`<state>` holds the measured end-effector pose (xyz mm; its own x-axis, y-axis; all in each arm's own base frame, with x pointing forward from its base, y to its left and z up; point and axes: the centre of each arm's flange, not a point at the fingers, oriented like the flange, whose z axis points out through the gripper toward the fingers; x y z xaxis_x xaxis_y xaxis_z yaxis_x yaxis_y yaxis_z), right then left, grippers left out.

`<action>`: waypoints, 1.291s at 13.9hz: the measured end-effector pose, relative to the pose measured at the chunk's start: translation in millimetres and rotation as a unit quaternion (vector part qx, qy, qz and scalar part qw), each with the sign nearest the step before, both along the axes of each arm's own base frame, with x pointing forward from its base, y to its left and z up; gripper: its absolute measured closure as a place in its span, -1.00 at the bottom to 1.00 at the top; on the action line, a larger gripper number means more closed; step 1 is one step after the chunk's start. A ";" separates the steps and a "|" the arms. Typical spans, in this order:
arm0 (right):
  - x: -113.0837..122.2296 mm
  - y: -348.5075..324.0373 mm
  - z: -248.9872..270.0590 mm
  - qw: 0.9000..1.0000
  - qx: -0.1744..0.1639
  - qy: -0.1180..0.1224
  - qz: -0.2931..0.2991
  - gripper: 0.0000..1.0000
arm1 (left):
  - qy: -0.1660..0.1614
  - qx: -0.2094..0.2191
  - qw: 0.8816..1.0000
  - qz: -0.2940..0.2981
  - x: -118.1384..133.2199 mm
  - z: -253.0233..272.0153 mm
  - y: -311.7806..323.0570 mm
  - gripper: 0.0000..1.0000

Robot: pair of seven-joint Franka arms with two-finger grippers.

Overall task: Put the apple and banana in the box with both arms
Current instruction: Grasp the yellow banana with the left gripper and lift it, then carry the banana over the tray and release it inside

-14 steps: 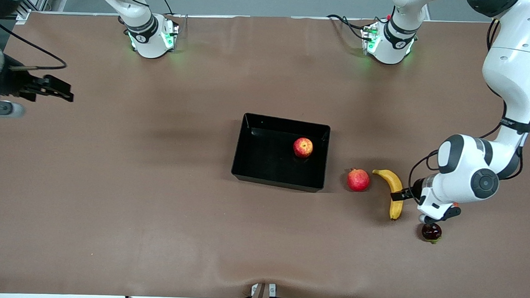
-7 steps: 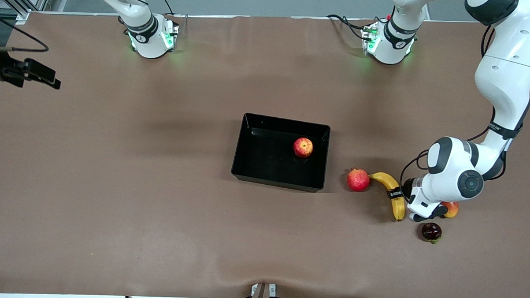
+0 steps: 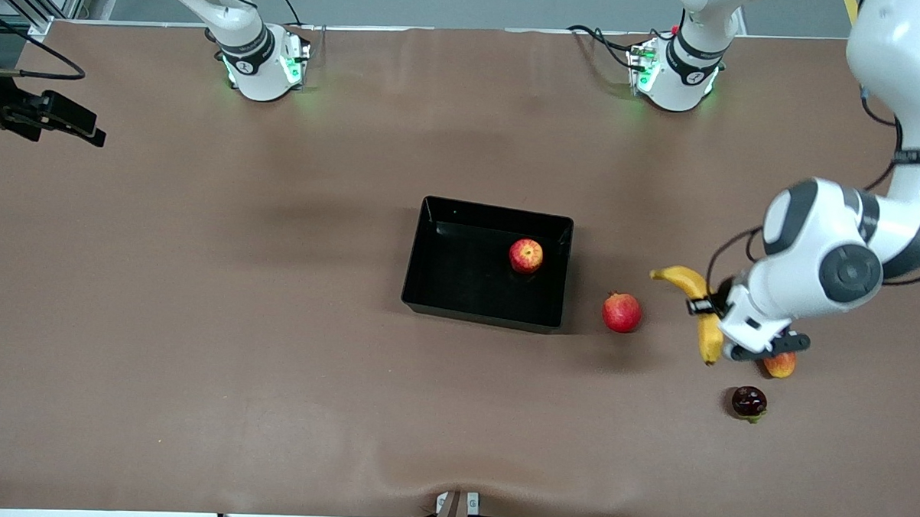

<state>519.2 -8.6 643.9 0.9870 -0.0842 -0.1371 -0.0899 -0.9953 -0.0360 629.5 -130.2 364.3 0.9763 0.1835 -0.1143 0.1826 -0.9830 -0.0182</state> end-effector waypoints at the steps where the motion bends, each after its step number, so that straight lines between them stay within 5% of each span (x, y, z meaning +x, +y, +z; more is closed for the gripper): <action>1: 0.0 0.4 0.0 1.000 0.000 0.000 0.000 -1.00 | -0.001 -0.003 1.000 0.011 -10.8 6.9 -32.0 0.26; 10: -0.5 2.1 -0.3 1.000 -0.001 0.002 0.002 -1.00 | 0.010 -0.042 0.999 -0.007 -111.4 -38.6 -288.0 0.26; 18: -3.6 3.8 -2.2 1.000 -0.004 0.015 0.005 -1.00 | -0.011 -0.039 0.999 -0.005 -129.5 -131.2 -365.4 0.26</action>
<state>515.6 -4.8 641.7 0.9830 -0.0764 -0.1668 -0.0818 -0.9963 -0.0257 500.1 -495.6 233.0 0.9805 0.1651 -0.1068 0.1723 -0.9830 0.0629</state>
